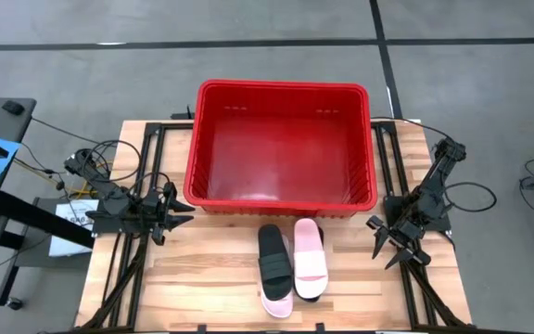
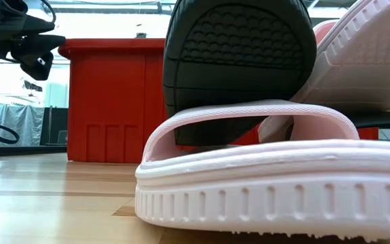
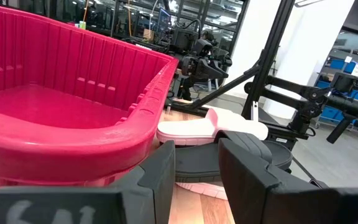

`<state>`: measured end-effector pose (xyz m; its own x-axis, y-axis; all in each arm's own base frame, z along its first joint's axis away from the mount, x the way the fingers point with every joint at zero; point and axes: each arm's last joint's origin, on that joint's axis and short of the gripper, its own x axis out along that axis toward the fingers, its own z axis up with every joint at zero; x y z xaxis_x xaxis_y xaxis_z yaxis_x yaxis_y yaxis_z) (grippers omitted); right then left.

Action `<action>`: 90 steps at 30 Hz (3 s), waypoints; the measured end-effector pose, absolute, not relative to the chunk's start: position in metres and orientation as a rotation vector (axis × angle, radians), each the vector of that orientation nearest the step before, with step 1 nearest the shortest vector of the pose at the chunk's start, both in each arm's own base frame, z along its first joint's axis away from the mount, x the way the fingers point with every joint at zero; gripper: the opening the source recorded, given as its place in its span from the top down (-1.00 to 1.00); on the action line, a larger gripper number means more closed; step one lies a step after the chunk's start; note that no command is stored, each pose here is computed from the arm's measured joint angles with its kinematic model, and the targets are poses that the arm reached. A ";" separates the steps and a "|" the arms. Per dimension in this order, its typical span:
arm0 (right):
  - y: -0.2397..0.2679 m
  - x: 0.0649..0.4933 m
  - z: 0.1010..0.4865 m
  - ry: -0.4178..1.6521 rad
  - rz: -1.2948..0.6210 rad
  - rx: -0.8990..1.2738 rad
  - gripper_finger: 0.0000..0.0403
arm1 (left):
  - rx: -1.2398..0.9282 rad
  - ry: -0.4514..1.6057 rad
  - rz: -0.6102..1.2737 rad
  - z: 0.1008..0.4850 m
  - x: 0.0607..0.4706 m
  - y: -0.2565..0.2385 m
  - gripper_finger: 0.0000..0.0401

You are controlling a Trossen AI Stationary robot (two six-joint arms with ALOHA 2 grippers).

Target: Pick and place slides into bin

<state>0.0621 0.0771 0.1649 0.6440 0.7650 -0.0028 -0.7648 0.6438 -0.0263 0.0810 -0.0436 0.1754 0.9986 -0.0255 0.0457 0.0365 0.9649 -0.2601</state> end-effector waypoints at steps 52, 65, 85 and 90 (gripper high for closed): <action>0.077 0.062 0.165 -0.009 0.872 -0.026 0.09 | -0.622 -0.644 -0.405 0.319 0.055 -0.034 0.43; 0.077 0.062 0.165 -0.009 0.871 -0.026 0.09 | 0.017 0.037 -0.206 0.401 0.113 -0.079 0.43; 0.077 0.062 0.165 -0.008 0.871 -0.026 0.09 | 0.237 0.305 -0.037 0.354 0.211 -0.160 0.43; 0.077 0.062 0.165 -0.009 0.871 -0.026 0.09 | 0.242 0.292 -0.011 0.339 0.234 -0.174 0.43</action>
